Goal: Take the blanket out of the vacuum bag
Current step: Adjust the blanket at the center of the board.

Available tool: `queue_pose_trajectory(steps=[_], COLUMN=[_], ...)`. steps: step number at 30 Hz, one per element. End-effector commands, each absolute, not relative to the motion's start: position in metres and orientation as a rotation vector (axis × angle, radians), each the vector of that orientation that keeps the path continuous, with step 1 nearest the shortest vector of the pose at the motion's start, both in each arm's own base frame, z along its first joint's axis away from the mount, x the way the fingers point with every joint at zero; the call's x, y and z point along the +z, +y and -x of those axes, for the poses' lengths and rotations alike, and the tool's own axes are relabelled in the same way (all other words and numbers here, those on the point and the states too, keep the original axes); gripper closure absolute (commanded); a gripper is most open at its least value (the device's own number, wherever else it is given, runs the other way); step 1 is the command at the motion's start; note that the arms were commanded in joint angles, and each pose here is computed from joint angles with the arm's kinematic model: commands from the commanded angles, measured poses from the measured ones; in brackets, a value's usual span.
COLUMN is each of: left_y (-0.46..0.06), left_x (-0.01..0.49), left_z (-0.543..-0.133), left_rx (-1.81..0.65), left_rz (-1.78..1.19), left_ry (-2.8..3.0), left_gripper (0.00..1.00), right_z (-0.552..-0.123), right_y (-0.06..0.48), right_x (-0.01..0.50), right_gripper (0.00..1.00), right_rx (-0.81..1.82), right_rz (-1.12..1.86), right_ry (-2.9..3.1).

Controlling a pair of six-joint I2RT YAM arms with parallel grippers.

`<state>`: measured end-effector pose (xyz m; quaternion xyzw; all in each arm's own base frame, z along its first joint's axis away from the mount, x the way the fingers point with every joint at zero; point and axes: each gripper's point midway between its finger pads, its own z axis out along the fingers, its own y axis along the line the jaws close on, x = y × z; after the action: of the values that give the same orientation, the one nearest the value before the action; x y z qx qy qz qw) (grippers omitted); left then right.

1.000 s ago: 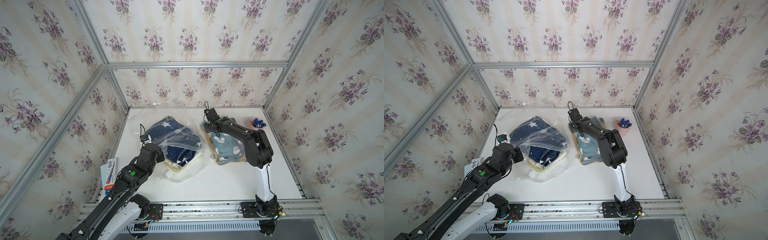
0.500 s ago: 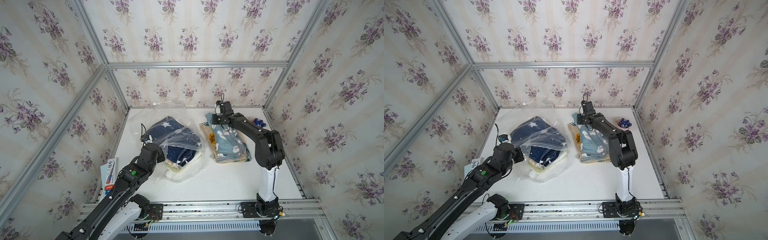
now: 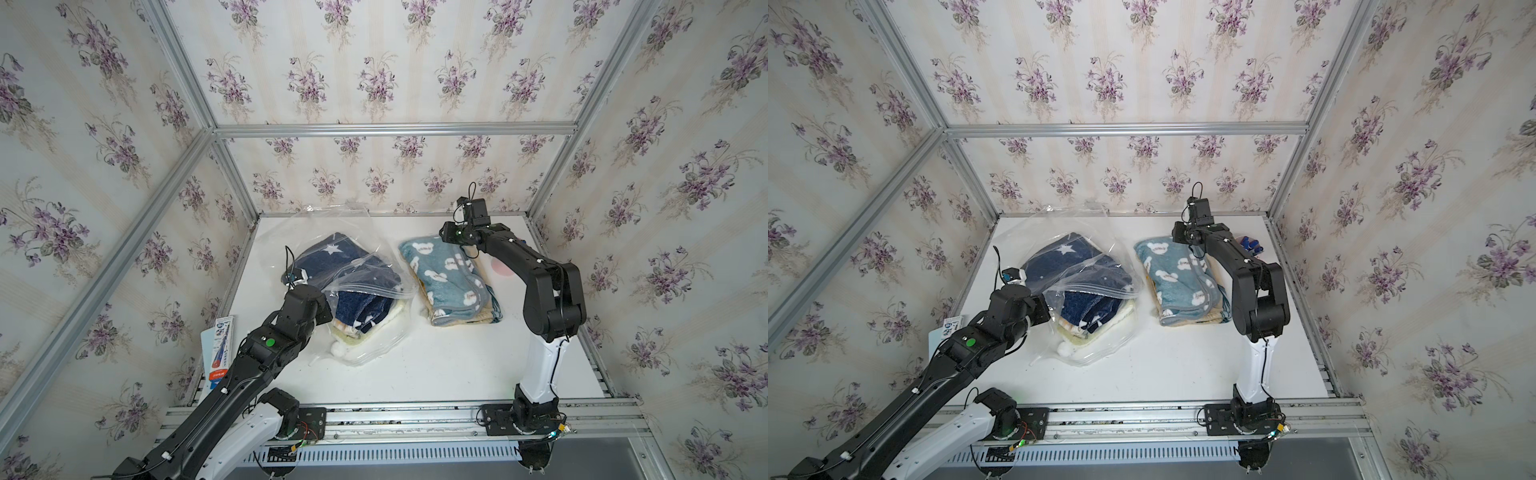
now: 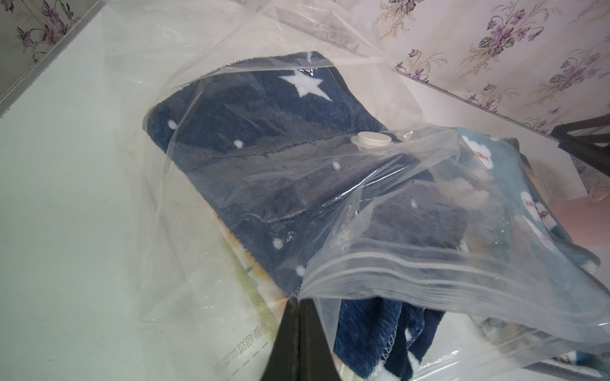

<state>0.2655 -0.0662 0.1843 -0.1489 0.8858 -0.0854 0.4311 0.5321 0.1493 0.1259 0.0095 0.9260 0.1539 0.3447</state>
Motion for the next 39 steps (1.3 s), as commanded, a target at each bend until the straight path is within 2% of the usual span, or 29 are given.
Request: queue_pose_trajectory(steps=[1,6,10,16,17,20,22,31,35,39], left_y=[-0.071,-0.072,-0.072,-0.073,-0.073,-0.073,-0.073,-0.074,-0.075,-0.075], left_x=[0.194,0.192,0.189,0.190,0.190,0.190,0.189,0.189,0.191,0.192], left_z=[-0.272,-0.273,-0.272,-0.274,-0.274,-0.273,-0.273,-0.274,-0.274,-0.275], left_rx=[-0.249,-0.252,-0.245,-0.248,-0.248,-0.248,-0.247,-0.255,-0.261,-0.257], left_rz=[0.372,0.368,0.370,0.367,0.366,0.365,0.364,0.359,0.356,0.353], left_ry=[2.176,2.188,2.193,2.194,2.194,2.194,2.195,2.193,2.193,2.192], left_gripper=[1.00,1.00,1.00,1.00,1.00,1.00,1.00,1.00,1.00,1.00], right_z=[-0.528,-0.530,-0.529,-0.528,-0.527,-0.527,-0.527,-0.516,-0.516,-0.520], right_y=[0.146,0.152,0.145,0.155,0.158,0.161,0.161,0.159,0.138,0.130], right_x=[0.097,0.077,0.065,0.054,0.055,0.067,0.078,0.118,0.135,0.142], right_gripper=[0.57,0.51,0.50,0.57,0.63,0.89,1.00,1.00,1.00,1.00], right_rx=[0.367,0.396,0.347,0.417,0.437,0.476,0.478,0.437,0.297,0.293], right_rz=[-0.001,0.034,0.016,0.042,0.050,0.048,0.044,0.019,0.028,0.034], right_ry=[2.489,2.523,2.542,2.573,2.571,2.534,2.501,2.417,2.402,2.394])
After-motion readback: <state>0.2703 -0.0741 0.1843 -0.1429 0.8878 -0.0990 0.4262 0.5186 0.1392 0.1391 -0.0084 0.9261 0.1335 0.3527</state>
